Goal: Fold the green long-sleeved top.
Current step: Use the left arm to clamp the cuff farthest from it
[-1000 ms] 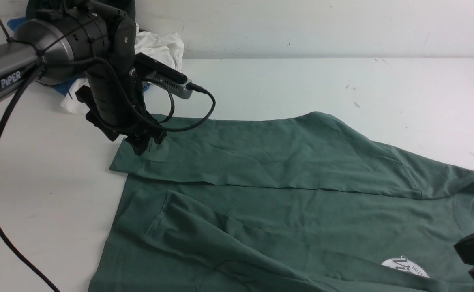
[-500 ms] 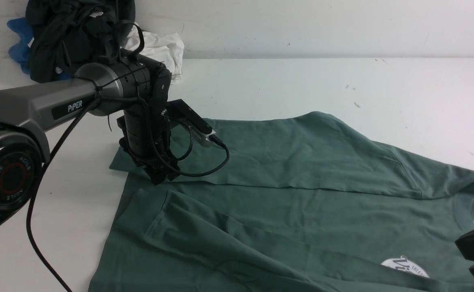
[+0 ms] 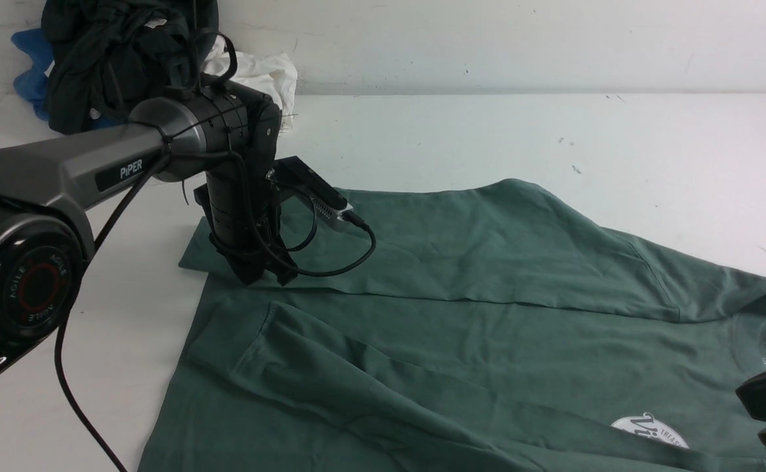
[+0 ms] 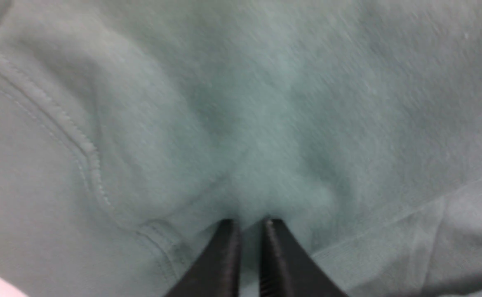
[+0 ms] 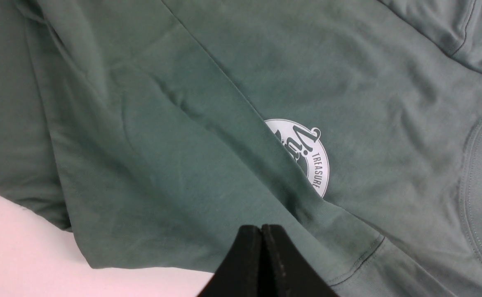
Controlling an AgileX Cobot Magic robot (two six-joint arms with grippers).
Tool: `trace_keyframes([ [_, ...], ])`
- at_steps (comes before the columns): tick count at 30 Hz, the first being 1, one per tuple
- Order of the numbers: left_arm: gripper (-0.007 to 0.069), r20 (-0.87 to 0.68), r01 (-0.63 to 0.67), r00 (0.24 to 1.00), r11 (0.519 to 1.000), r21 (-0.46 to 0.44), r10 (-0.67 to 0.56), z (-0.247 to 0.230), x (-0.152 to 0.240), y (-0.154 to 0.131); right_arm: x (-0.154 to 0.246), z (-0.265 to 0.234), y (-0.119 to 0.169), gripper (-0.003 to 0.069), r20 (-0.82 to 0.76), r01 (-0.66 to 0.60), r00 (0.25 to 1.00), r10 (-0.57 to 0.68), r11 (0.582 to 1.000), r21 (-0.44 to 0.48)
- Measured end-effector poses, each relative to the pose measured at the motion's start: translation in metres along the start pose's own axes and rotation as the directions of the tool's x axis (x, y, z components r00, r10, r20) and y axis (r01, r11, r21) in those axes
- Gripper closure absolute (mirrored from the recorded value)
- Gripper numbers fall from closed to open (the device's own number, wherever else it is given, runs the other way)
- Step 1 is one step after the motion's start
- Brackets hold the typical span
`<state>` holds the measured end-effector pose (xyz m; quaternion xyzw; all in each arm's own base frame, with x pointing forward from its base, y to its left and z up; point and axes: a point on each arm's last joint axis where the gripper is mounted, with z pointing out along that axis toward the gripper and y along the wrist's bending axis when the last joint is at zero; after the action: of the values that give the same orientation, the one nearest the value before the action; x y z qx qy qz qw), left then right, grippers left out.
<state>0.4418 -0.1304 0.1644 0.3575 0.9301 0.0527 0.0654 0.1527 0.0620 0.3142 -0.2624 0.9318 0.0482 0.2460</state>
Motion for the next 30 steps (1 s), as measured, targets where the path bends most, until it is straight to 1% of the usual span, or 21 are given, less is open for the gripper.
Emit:
trace_keyframes([
  [2,0.0624,0.014,0.006,1.0,1.0,0.0,-0.006,-0.007,-0.004,0.002,0.0,0.0,0.0,0.0674,0.0,0.0,1.0,0.0,1.0,0.0],
  [8,0.0633,0.005,0.02,1.0,1.0,0.017,-0.02,-0.013,-0.005,0.002,0.0,0.0,0.0,0.0674,0.0,0.0,1.0,0.0,1.0,0.0],
  [10,0.0633,-0.024,0.075,0.997,0.997,0.025,-0.074,-0.013,-0.001,0.003,0.0,0.0,0.0,0.0674,-0.002,0.0,1.0,0.0,1.0,0.0],
  [11,0.0631,-0.04,0.124,0.992,0.992,0.025,-0.123,-0.013,0.001,0.006,0.001,0.0,0.0,0.0674,-0.005,0.0,1.0,0.0,1.0,-0.001],
  [12,0.0631,-0.042,0.133,0.99,0.991,0.026,-0.132,-0.013,0.002,0.006,0.001,0.0,0.0,0.0674,-0.005,0.0,1.0,0.0,1.0,-0.001],
  [13,0.062,-0.064,0.219,0.974,0.976,0.023,-0.217,-0.012,0.008,0.014,0.001,0.0,0.0,0.0674,-0.01,-0.001,1.0,0.001,1.0,-0.003],
  [14,0.0606,-0.071,0.264,0.962,0.964,0.019,-0.263,-0.011,0.012,0.022,0.001,0.0,0.0,0.0674,-0.011,-0.001,1.0,0.001,1.0,-0.003],
  [15,0.0581,-0.074,0.31,0.948,0.951,0.013,-0.308,-0.011,0.018,0.031,0.001,0.0,0.0,0.0674,-0.014,-0.001,1.0,0.001,1.0,-0.004],
  [18,0.0508,-0.08,0.377,0.923,0.926,0.001,-0.376,-0.009,0.03,0.051,0.001,0.0,0.0,0.0674,-0.016,0.0,1.0,0.0,1.0,-0.005],
  [20,0.0432,-0.083,0.413,0.908,0.911,-0.002,-0.412,-0.008,0.036,0.06,0.002,0.0,0.001,0.0674,-0.017,0.0,1.0,0.0,1.0,-0.006],
  [21,0.0374,-0.083,0.44,0.895,0.898,0.001,-0.439,-0.008,0.039,0.065,0.002,0.0,0.001,0.0674,-0.018,0.0,1.0,0.0,1.0,-0.007],
  [22,0.0343,-0.08,0.46,0.885,0.888,0.003,-0.458,-0.007,0.04,0.067,0.002,0.0,0.001,0.0674,-0.018,0.0,1.0,0.0,1.0,-0.007],
  [23,0.0271,-0.074,0.492,0.868,0.87,0.01,-0.491,-0.007,0.042,0.07,0.002,0.0,0.001,0.0674,-0.018,0.0,1.0,0.0,1.0,-0.007],
  [24,0.0241,-0.067,0.511,0.858,0.859,0.018,-0.509,-0.007,0.043,0.072,0.002,0.0,0.001,0.0674,-0.018,0.0,1.0,0.0,1.0,-0.007],
  [25,0.0185,-0.054,0.536,0.844,0.844,0.033,-0.534,-0.007,0.043,0.074,0.002,0.0,0.001,0.0674,-0.018,0.0,1.0,0.0,1.0,-0.007],
  [26,0.0169,-0.049,0.542,0.84,0.839,0.036,-0.541,-0.006,0.043,0.075,0.002,0.0,0.001,0.0674,-0.018,0.0,1.0,0.0,1.0,-0.007],
  [27,0.0114,-0.026,0.566,0.824,0.822,0.061,-0.565,-0.006,0.042,0.078,0.002,0.0,0.001,0.0674,-0.018,0.0,1.0,0.0,1.0,-0.007],
  [30,0.0073,0.001,0.594,0.802,0.798,0.098,-0.597,-0.001,0.041,0.082,0.002,0.0,0.001,0.0674,-0.018,0.0,1.0,0.0,1.0,-0.007],
])
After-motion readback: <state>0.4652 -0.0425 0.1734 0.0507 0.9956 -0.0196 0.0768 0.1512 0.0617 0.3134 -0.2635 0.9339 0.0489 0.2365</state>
